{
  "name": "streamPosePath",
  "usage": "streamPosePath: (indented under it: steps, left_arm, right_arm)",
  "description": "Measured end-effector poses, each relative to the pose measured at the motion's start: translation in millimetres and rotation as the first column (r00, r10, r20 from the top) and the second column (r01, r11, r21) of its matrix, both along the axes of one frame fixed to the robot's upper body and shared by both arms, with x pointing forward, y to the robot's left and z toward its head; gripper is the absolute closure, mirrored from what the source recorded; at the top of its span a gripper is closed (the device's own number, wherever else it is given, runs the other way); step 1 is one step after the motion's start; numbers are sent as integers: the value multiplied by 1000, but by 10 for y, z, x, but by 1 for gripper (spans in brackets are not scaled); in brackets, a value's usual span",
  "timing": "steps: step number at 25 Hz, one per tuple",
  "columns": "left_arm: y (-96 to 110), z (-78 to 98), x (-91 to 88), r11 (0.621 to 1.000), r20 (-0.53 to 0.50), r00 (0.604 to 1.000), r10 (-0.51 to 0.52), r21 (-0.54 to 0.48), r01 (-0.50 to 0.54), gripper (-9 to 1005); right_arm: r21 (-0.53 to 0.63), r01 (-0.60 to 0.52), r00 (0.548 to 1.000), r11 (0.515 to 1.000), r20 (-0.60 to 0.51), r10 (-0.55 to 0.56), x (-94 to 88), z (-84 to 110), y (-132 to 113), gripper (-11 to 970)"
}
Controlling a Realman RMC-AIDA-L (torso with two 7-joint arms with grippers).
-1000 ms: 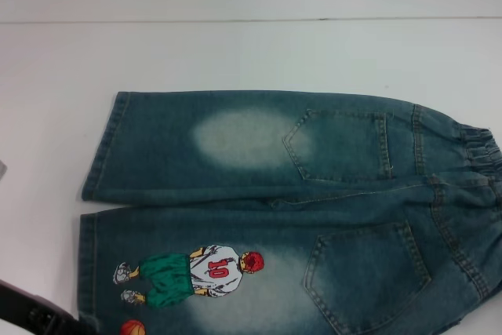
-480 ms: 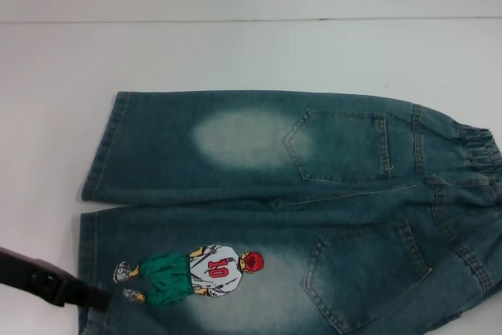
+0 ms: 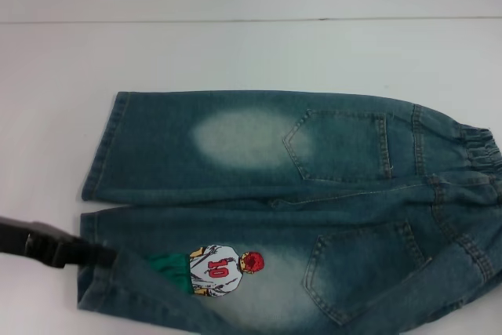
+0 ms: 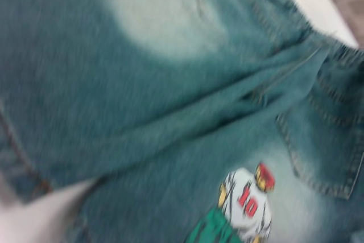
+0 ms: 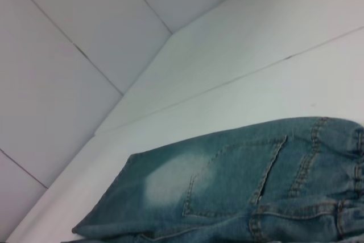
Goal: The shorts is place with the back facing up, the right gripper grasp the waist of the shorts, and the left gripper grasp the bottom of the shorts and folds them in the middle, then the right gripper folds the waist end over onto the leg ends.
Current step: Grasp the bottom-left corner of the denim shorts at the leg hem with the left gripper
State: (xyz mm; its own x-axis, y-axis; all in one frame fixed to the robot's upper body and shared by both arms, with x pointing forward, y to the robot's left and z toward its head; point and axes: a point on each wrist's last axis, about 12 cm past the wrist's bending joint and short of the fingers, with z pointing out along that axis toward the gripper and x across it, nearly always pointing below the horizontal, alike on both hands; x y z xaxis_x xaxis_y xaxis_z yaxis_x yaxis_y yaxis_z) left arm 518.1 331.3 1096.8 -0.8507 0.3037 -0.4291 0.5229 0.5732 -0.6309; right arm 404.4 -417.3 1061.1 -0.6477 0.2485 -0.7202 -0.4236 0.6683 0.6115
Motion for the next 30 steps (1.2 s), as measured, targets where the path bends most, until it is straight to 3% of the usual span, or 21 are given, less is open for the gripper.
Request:
streamPosePath:
  steps: [13,30]
  left_arm:
    - [-79,144,168,997,103,994,27,-78,-19,945]
    - [-350,347,574,987,225,968,113,-141,-83,944]
  right_arm:
    - [-25,27,998,999,51,-26,177,98,-72,857]
    - [-81,56,994,995,100,-48,509,357,-180,854]
